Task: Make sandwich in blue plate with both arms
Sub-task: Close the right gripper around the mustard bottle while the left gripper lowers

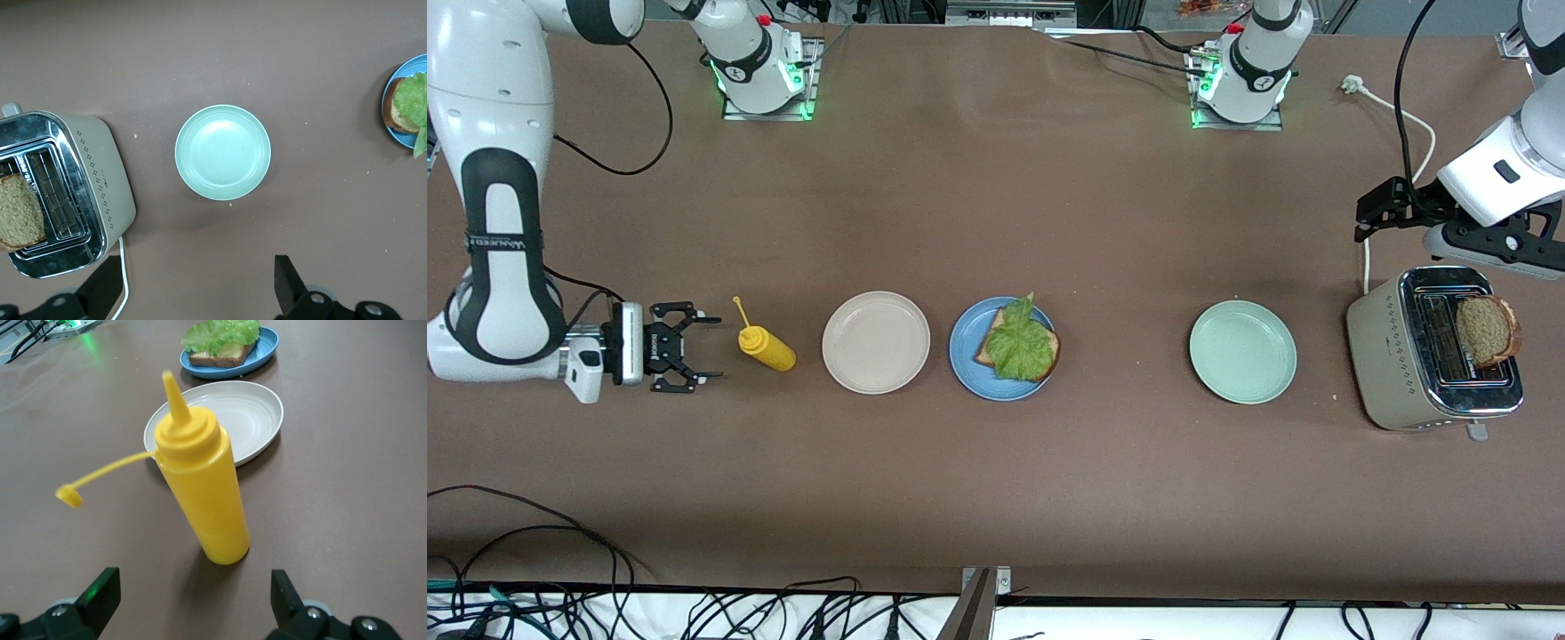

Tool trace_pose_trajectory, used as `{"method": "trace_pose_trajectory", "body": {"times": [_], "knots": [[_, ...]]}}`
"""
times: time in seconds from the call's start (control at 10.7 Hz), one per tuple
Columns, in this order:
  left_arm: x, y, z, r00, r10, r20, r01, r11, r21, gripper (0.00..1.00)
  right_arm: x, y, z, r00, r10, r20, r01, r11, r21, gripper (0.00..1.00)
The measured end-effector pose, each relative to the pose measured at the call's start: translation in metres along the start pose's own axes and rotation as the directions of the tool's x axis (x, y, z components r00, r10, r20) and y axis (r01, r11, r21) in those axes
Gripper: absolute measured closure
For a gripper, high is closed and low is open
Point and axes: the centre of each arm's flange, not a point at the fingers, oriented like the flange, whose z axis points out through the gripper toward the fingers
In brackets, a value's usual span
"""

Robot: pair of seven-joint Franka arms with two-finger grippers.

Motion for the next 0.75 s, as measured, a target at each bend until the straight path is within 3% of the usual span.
{"method": "trace_pose_trajectory", "body": {"times": [0.19,0.37,0.75], "knots": [[0.0,-0.001,0.0,1.0,-0.001,0.0,0.001,1.0,0.0,0.0,-0.023,0.005,0.03,0.995,-0.061,-0.084,0.059,0.998,-0.026,0.0],[0.0,-0.001,0.0,1.0,-0.002,0.0,0.002,1.0,0.0,0.0,-0.043,0.007,0.054,0.989,-0.085,-0.119,0.08,0.996,-0.046,0.0],[0.0,-0.002,0.0,1.0,-0.003,0.0,0.003,1.0,0.0,0.0,-0.023,0.019,0.088,0.975,-0.107,-0.197,0.093,0.992,-0.08,0.0]]}}
